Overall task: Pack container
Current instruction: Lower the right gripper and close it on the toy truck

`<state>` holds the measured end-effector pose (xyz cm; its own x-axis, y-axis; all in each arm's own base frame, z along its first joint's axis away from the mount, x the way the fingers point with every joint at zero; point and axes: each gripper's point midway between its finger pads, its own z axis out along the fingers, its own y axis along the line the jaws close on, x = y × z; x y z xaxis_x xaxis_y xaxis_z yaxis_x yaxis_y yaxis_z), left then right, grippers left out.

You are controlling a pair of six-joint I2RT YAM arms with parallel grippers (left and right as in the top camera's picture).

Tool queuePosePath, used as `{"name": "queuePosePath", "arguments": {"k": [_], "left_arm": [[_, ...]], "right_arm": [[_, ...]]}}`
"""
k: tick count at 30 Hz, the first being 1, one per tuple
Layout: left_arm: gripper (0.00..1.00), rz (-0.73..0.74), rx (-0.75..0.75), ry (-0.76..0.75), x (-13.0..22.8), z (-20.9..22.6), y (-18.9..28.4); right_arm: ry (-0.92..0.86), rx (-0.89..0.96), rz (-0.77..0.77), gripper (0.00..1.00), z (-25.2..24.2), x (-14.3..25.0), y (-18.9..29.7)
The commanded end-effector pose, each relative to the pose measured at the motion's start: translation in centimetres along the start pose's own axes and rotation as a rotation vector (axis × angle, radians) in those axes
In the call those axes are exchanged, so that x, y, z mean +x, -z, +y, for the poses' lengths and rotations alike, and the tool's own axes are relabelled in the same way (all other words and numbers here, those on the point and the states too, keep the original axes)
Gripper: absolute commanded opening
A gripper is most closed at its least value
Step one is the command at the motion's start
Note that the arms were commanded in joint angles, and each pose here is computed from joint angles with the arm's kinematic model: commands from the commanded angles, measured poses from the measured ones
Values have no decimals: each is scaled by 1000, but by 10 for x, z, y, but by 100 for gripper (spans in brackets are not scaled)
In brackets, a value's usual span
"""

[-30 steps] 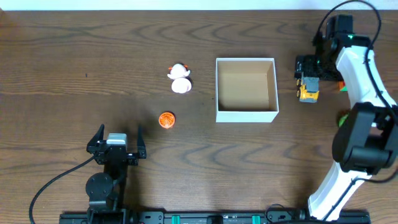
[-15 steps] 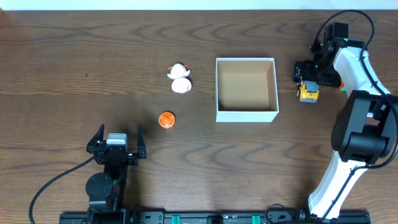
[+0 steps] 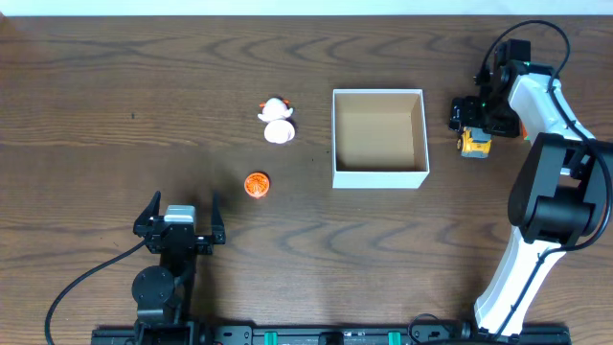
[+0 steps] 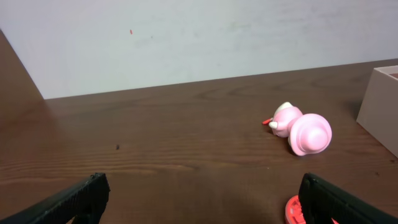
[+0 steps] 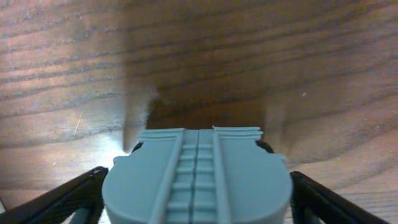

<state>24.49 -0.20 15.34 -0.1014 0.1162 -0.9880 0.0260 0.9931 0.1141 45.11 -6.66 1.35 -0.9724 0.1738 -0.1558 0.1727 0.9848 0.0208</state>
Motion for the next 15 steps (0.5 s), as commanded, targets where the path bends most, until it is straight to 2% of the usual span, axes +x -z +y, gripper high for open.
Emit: {"name": "queuePosePath", "arguments": {"k": [1,3,8,15], "left_arm": [[98,42,11,-8,15,-2,-1],[98,42,11,-8,15,-2,-1],[98,42,11,-8,15,-2,-1],[98,42,11,-8,15,-2,-1]], "right_arm": [[-32,44,-22,88,-7,-8,3],[-32,66,-21,84,-11,-7,3],[-29,99,-15,83,-15,-6,3],[-28,99,-17,73,-15,-6,3]]}}
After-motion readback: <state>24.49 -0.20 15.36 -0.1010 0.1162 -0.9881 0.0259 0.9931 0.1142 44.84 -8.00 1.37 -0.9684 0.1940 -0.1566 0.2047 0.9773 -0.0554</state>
